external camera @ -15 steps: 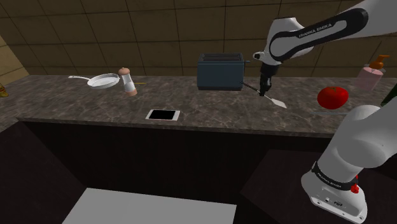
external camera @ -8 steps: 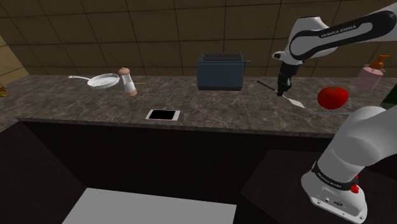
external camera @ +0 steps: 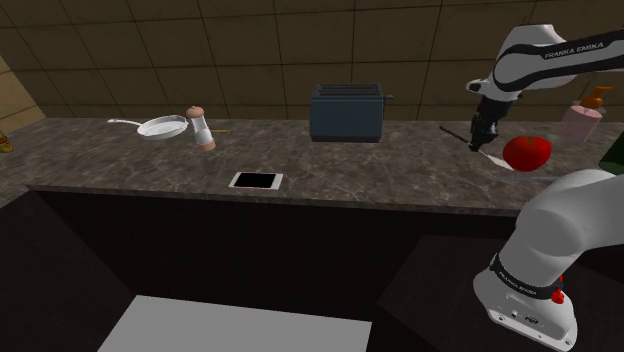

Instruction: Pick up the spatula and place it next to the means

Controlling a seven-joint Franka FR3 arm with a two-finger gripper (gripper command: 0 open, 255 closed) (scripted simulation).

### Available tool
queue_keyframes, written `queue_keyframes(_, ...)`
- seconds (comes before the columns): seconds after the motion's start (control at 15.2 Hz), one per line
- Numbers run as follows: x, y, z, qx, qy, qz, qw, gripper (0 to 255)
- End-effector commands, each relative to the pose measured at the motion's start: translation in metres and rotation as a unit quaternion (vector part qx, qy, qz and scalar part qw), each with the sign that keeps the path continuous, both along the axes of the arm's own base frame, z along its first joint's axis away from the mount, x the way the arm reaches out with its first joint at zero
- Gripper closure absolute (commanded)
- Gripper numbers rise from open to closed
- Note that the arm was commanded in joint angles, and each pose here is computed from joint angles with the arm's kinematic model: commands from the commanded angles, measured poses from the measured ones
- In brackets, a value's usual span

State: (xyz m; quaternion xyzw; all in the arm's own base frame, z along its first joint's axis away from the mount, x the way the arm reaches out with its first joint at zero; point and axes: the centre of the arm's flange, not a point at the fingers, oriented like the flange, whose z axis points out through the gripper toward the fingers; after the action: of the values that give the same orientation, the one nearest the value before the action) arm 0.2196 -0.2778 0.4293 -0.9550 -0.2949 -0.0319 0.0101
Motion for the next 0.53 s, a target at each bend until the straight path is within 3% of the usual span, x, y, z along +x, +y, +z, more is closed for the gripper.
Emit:
queue_keyframes(0.0,-0.018,-0.018,0.000,0.000,0.000,0.001,1.0000,255)
queue_keyframes(0.46,-0.089,-0.077,0.000,0.000,0.000,0.001,1.0000,255)
